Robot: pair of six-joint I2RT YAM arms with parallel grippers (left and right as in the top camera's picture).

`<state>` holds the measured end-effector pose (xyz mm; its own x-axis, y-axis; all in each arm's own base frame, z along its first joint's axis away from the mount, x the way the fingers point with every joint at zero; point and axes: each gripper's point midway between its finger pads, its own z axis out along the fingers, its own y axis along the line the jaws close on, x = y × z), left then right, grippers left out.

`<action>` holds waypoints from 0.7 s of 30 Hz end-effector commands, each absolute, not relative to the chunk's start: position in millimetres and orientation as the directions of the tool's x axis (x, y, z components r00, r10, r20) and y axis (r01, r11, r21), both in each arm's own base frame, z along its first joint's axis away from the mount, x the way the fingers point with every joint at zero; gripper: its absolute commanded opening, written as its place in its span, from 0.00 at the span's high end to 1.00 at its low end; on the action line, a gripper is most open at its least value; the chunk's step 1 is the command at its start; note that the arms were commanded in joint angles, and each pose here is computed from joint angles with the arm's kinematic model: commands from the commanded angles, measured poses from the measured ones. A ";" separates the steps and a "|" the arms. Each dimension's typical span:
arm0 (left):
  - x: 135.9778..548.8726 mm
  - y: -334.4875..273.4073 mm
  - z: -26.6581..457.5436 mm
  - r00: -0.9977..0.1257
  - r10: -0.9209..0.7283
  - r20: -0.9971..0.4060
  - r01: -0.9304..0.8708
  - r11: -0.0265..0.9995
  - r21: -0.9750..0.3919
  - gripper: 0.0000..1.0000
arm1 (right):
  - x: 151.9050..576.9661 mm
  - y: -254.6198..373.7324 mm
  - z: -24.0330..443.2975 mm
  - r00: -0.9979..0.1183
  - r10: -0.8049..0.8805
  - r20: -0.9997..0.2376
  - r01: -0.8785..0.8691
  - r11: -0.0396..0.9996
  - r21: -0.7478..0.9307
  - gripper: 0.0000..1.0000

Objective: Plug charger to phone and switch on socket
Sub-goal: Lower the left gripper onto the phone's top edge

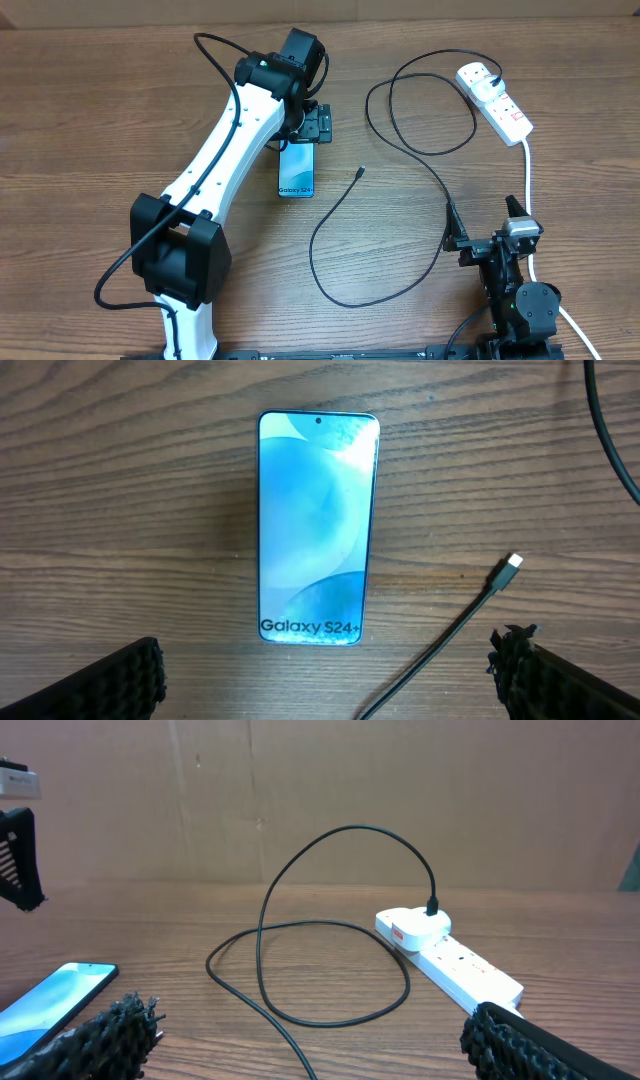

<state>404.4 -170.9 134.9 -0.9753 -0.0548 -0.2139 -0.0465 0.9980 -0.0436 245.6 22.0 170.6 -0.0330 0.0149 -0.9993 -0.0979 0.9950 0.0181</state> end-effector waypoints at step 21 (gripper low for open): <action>412.6 -173.8 59.4 -0.997 -0.008 -0.081 -0.007 1.000 -0.008 0.00 | 245.5 21.3 169.8 -0.025 0.011 -1.000 -0.092 0.996 0.013 0.00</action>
<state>409.2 -177.3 62.9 -0.9962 -0.0159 -0.0862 -0.0159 0.9999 -0.0002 245.6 21.9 170.7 -0.0327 0.0154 -0.9993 -0.0975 0.9951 0.0185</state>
